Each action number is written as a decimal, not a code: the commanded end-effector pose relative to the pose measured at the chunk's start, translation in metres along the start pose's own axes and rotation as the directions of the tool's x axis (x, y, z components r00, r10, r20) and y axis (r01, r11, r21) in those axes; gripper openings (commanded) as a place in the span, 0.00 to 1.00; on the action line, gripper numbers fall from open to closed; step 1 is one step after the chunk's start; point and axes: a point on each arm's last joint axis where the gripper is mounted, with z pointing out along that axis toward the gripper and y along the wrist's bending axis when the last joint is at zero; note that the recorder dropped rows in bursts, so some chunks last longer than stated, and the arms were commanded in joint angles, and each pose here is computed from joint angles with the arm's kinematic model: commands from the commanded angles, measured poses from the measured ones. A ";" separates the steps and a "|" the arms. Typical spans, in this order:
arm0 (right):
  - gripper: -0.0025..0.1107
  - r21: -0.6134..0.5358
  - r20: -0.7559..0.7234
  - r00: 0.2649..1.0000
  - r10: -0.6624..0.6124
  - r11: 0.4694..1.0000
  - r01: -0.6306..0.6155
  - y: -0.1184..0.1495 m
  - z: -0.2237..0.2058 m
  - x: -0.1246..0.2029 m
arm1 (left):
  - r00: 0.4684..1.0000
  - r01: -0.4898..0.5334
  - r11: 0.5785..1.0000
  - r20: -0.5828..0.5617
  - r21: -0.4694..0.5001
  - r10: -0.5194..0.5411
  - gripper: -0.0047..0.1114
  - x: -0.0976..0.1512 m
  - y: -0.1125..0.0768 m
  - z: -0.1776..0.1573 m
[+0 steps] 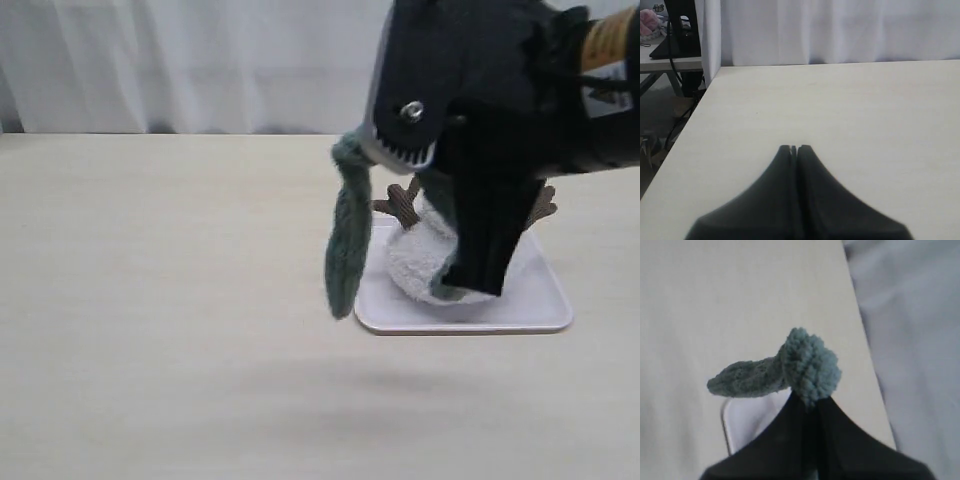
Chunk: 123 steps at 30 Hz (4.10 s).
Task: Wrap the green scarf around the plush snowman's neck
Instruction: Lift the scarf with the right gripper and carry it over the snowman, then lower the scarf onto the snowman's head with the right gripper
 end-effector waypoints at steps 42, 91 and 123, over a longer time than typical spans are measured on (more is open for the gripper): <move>0.06 0.177 -0.278 0.912 -0.302 0.917 0.358 0.013 0.087 0.057 | 1.000 0.008 1.000 0.013 -0.003 -0.008 0.04 0.000 0.000 0.000; 0.06 0.278 -0.332 0.940 -0.081 0.944 0.180 -0.053 0.128 0.132 | 1.000 0.008 1.000 0.013 -0.003 -0.008 0.04 0.000 0.000 0.000; 0.06 0.303 -0.301 0.938 0.173 0.950 -0.078 -0.077 0.181 0.164 | 1.000 0.008 1.000 0.011 -0.003 -0.008 0.04 0.000 0.000 0.000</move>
